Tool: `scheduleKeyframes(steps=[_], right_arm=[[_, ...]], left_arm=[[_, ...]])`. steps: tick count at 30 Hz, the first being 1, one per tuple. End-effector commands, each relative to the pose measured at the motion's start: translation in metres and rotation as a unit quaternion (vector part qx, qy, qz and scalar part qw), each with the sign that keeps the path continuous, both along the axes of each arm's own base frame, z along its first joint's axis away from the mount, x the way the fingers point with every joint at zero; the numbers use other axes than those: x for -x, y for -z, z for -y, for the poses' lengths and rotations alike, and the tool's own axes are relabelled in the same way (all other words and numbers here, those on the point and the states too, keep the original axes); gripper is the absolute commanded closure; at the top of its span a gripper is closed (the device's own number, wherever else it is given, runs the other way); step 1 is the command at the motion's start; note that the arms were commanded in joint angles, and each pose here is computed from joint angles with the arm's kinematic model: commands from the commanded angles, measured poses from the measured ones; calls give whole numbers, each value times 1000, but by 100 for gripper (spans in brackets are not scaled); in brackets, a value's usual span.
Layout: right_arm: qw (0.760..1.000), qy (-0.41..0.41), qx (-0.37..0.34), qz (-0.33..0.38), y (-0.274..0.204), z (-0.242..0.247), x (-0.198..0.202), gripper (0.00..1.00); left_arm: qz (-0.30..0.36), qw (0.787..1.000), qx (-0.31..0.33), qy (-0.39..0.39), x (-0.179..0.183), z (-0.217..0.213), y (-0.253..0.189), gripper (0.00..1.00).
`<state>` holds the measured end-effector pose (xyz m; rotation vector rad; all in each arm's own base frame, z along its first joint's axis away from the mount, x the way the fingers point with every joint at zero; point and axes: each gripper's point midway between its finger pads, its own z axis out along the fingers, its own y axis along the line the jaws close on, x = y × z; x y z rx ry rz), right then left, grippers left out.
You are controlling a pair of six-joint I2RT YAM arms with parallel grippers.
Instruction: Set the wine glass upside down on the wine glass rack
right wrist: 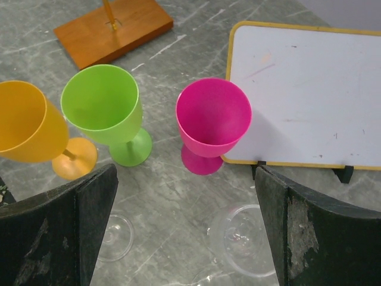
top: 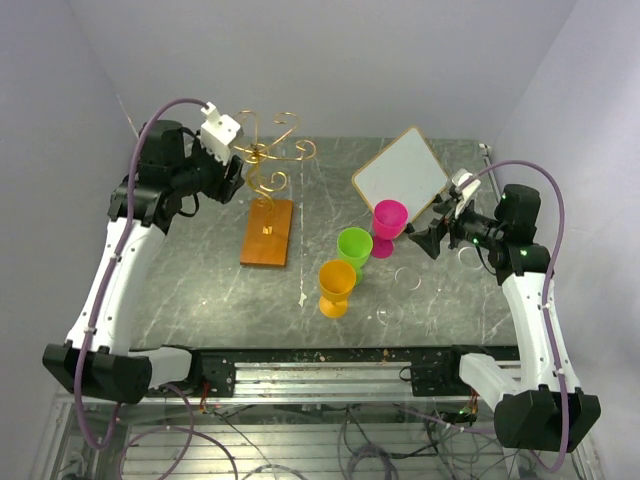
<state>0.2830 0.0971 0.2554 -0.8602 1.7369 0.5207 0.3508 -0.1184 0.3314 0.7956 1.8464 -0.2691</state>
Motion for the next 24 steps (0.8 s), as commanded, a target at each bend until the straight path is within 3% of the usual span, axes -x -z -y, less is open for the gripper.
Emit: scheduleKeyframes(steps=[1,6,12,24], right_arm=[[1000,27,3,13,-12,5,-6,0],[998,58,7,24,-27,13,-14,0],[997,76,8,24,-30,18,-22,0],[994,108,5,12,-36,22,-26,0]], left_arm=[[55,995,35,-76,6,-18,-37,93],[61,992,32,-106,19,-30,-43,93],[45,991,34,-119,22,-33,-20,92],[40,990,40,-127,37,-36,-4,74]])
